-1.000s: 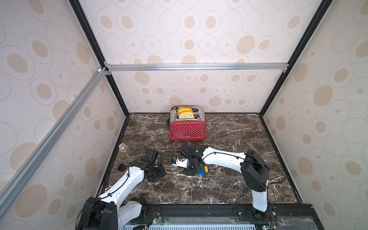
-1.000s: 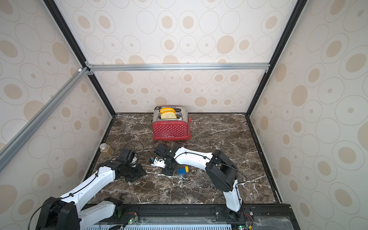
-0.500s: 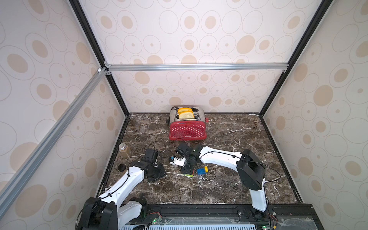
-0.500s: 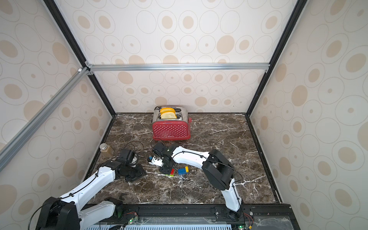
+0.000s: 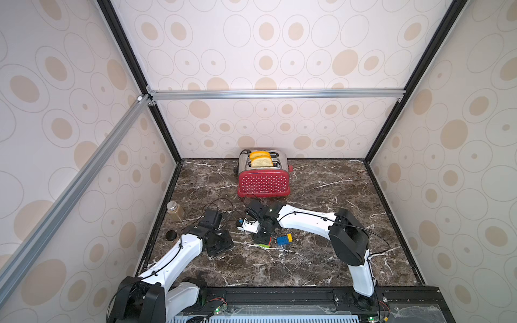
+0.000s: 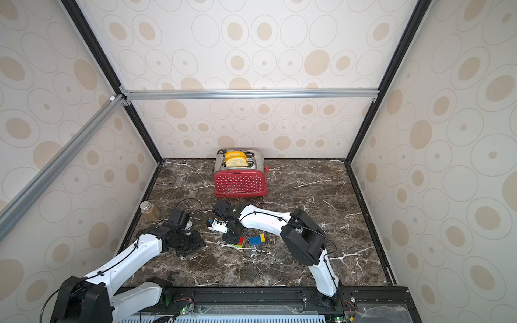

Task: Assemble the number 5 with lego
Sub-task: Assemble the lego brick with the lego brick.

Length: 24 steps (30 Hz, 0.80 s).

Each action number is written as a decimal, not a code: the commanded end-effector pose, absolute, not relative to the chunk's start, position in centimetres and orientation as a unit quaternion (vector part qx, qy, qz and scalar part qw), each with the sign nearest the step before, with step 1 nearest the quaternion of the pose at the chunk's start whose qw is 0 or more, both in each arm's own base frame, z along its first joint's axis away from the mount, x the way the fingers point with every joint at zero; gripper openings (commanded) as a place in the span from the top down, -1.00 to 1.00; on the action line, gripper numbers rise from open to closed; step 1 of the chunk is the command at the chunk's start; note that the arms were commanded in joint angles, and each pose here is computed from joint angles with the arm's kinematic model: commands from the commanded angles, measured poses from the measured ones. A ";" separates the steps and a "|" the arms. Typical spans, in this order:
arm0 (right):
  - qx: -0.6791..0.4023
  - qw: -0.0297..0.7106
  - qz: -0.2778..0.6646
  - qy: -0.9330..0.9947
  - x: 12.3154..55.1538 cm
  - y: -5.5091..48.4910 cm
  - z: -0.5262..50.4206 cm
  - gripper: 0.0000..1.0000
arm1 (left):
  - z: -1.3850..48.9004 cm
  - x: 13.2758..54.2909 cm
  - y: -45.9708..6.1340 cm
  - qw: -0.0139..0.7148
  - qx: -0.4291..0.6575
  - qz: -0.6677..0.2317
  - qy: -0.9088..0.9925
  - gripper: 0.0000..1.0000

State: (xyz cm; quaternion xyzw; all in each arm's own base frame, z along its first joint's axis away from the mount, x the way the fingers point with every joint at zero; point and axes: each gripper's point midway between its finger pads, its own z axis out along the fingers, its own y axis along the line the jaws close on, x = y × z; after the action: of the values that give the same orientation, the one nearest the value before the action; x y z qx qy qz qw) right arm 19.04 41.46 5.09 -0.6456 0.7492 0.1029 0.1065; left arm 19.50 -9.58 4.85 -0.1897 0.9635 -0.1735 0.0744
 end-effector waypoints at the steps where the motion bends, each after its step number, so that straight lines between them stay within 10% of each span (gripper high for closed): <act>1: -0.640 0.053 0.076 0.762 18.4 39.6 2.3 0.93 | 4.8 19.6 -9.3 0.075 -0.194 -0.170 0.963 0.13; 15: -0.634 0.123 0.088 0.758 19.7 40.7 7.8 -0.06 | 4.9 19.6 -9.3 0.076 -0.195 -0.169 0.963 0.13; 17: -0.631 0.130 0.089 0.760 19.9 40.4 8.3 -1.00 | 5.0 19.6 -9.2 0.079 -0.196 -0.168 0.963 0.13; 24: -0.604 0.155 0.112 0.774 19.9 38.7 10.3 -0.99 | 5.3 19.6 -9.1 0.083 -0.197 -0.168 0.962 0.12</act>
State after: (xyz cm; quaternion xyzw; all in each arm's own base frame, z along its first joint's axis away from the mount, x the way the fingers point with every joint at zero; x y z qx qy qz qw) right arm 19.75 39.52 8.96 -0.6221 0.7635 0.1000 0.1418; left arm 19.51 -9.52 4.90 -0.1898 0.9635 -0.1725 0.0766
